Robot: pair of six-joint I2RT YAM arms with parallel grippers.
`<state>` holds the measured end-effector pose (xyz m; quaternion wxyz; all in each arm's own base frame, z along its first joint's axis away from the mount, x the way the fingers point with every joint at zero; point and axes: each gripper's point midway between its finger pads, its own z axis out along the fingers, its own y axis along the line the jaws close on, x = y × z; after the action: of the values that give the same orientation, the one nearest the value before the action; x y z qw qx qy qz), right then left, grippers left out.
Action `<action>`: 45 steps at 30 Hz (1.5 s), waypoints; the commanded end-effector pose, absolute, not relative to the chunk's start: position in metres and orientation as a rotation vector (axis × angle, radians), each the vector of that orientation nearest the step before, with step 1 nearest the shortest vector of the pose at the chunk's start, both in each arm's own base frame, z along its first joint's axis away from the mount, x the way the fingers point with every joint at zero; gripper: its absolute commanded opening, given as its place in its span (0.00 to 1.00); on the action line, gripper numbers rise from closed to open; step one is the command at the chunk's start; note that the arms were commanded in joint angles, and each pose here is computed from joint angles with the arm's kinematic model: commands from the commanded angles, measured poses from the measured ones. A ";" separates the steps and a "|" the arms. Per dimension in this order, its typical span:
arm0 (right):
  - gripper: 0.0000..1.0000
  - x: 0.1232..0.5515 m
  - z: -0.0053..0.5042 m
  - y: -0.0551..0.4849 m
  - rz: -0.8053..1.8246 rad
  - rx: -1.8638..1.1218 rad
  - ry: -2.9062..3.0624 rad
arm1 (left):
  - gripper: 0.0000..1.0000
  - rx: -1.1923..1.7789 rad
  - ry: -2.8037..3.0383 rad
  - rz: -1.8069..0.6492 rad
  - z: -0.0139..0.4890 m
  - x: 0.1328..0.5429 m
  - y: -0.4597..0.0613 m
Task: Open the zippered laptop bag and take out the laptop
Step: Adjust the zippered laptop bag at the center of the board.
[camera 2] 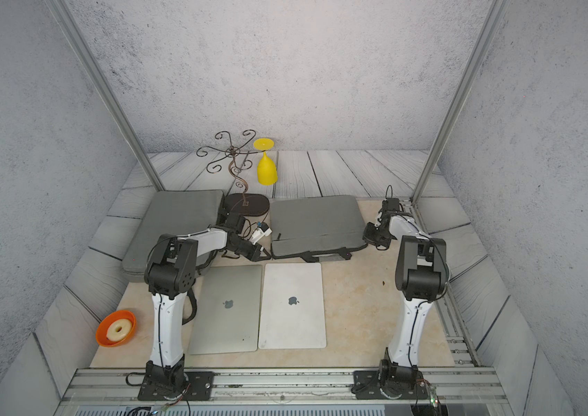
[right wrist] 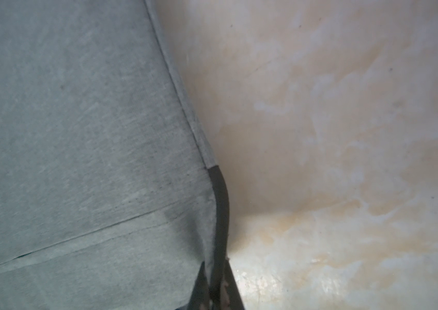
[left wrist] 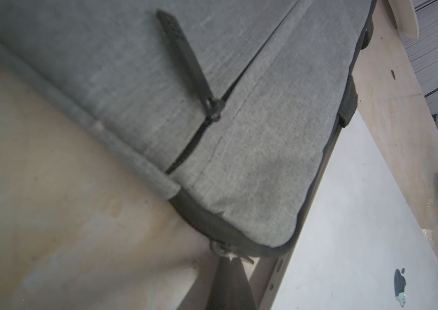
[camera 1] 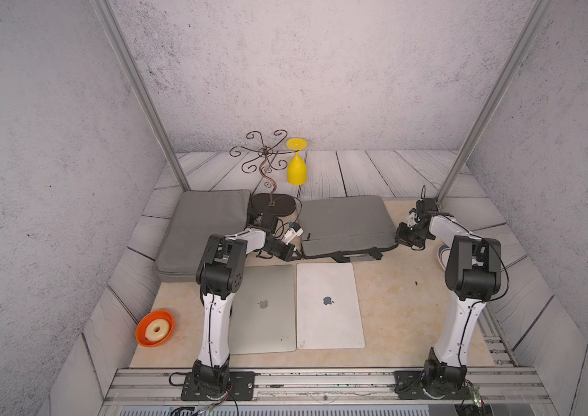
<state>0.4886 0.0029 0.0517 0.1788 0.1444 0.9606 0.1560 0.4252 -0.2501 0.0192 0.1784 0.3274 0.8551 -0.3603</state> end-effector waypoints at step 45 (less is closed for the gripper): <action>0.04 0.479 0.055 0.001 0.431 0.389 2.712 | 0.16 0.854 2.684 -0.380 -0.014 0.440 -0.227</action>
<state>0.4856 0.0036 0.0435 0.1793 0.1435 0.9605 0.1572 0.4565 -0.2409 0.0191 0.2060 0.2988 0.9194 -0.1514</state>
